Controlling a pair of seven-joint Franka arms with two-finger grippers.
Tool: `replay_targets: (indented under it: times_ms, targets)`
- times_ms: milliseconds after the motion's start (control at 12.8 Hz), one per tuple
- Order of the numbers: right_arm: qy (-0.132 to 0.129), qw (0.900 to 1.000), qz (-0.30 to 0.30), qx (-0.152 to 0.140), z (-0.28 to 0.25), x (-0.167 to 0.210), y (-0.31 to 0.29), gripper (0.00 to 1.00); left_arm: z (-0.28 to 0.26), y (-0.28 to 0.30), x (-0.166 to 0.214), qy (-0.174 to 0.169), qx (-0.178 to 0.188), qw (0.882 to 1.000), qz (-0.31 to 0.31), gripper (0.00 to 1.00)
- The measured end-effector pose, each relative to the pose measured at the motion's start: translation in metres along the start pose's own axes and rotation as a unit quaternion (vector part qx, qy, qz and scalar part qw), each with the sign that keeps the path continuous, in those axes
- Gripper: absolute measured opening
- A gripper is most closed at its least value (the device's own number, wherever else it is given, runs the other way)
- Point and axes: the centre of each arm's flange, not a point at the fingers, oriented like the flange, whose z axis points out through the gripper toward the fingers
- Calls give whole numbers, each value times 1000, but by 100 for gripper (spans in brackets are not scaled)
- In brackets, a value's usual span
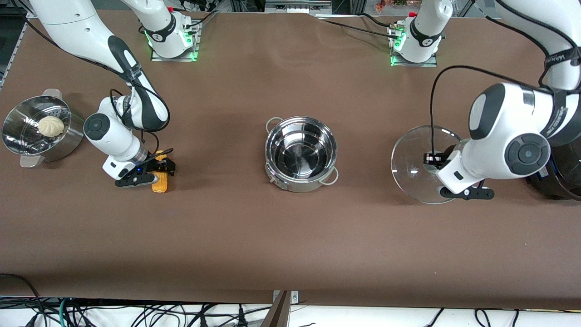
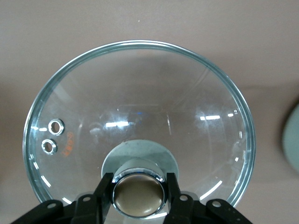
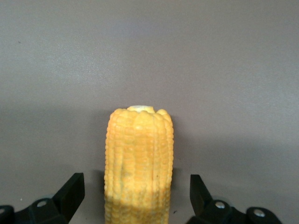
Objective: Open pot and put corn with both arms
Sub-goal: 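Lift the glass lid off the pot and carry it beside the rice cooker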
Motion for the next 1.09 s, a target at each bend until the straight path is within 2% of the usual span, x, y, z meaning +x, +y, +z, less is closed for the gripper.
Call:
replay_targets:
  times_ms: [311,545,856,1089]
  targets:
    - [-2,1000,0,0,0,-3,0,100,77,-51,12,21,-4,999,42,50]
    - [-3,1000,0,0,-3,-8,-1,100,115,-65,13,50,-5,997,54,50]
    - [-6,1000,0,0,-4,-13,-1,100,146,-68,11,85,-3,995,59,50]
    - [-9,1000,0,1,-4,-17,-2,100,154,-68,13,95,6,993,67,50]
